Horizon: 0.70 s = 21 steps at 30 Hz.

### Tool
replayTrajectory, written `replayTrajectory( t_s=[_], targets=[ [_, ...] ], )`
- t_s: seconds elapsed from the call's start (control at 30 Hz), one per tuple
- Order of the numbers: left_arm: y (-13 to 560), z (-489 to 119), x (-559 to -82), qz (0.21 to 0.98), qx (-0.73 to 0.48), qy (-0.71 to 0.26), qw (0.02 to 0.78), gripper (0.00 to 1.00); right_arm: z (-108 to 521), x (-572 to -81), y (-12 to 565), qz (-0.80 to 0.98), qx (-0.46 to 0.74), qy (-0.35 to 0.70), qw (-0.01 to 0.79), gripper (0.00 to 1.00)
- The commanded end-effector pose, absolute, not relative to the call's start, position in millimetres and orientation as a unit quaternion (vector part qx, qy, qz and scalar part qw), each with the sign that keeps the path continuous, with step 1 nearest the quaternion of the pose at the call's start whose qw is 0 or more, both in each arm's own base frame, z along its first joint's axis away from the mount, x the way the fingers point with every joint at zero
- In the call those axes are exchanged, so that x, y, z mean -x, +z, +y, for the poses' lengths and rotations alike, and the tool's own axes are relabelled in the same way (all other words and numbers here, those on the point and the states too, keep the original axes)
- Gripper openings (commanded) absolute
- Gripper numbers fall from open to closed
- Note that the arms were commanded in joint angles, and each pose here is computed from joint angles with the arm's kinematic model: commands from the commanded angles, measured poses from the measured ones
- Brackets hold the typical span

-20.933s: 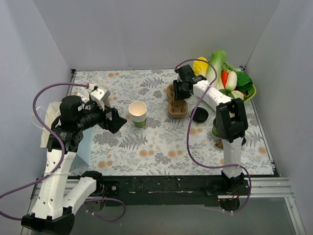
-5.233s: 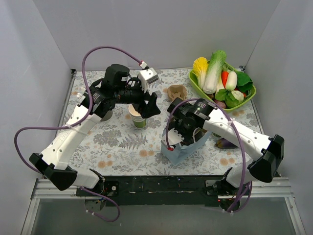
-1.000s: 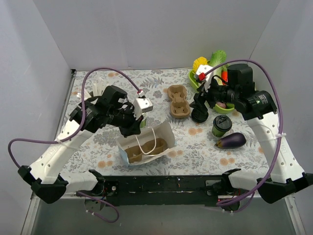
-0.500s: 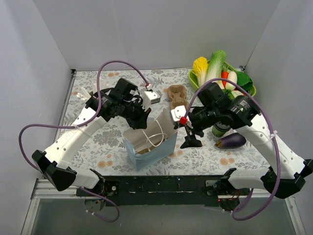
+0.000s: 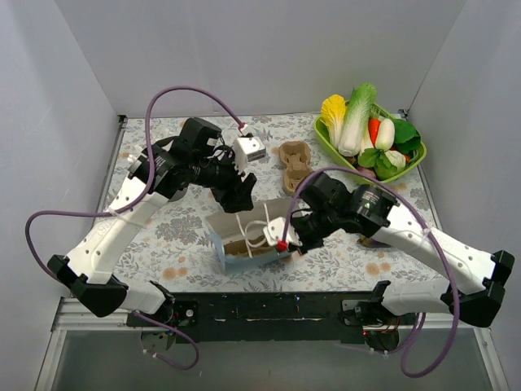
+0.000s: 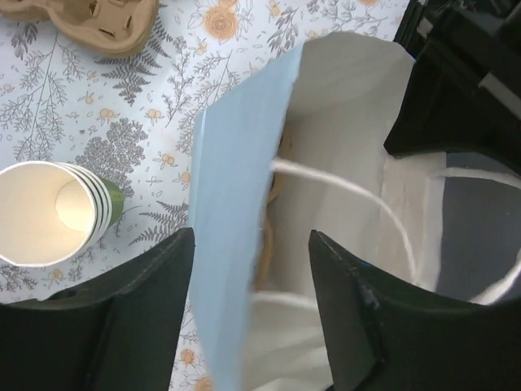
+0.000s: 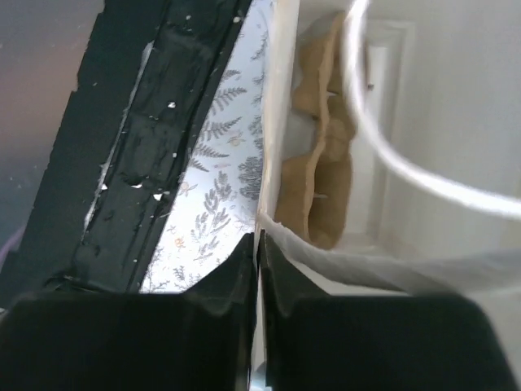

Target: Pack the takeout coffee

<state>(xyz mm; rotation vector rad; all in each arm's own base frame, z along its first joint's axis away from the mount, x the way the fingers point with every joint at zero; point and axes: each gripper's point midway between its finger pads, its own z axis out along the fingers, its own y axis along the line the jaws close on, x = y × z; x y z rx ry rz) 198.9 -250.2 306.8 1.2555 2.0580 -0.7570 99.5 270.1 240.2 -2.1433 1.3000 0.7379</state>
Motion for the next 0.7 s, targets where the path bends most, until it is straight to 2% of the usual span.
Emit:
replayTrajectory(
  t_s=[0.0, 0.07, 0.3, 0.43, 0.57, 0.67],
  targets=[
    [332, -252, -189, 0.749, -0.487, -0.309, 0.326, 0.6, 260, -85, 244, 0.408, 0.826, 0.215, 0.324, 0.01],
    [335, -251, -187, 0.751, -0.48, -0.313, 0.329, 0.62, 256, -71, 249, 0.38, 0.834, 0.208, 0.341, 0.01],
    [367, -239, -210, 0.75, -0.442, -0.267, 0.414, 0.64, 234, -28, 217, 0.306, 0.879, 0.213, 0.298, 0.01],
    [360, -235, -217, 0.762, -0.423, -0.252, 0.42, 0.66, 228, -16, 210, 0.281, 0.887, 0.204, 0.303, 0.01],
    [349, -232, -219, 0.765, -0.423, -0.243, 0.421, 0.66, 243, -31, 230, 0.292, 0.856, 0.169, 0.393, 0.01],
    [358, -231, -221, 0.738, -0.429, -0.242, 0.462, 0.69, 259, -44, 257, 0.261, 0.843, 0.142, 0.448, 0.01]
  ],
)
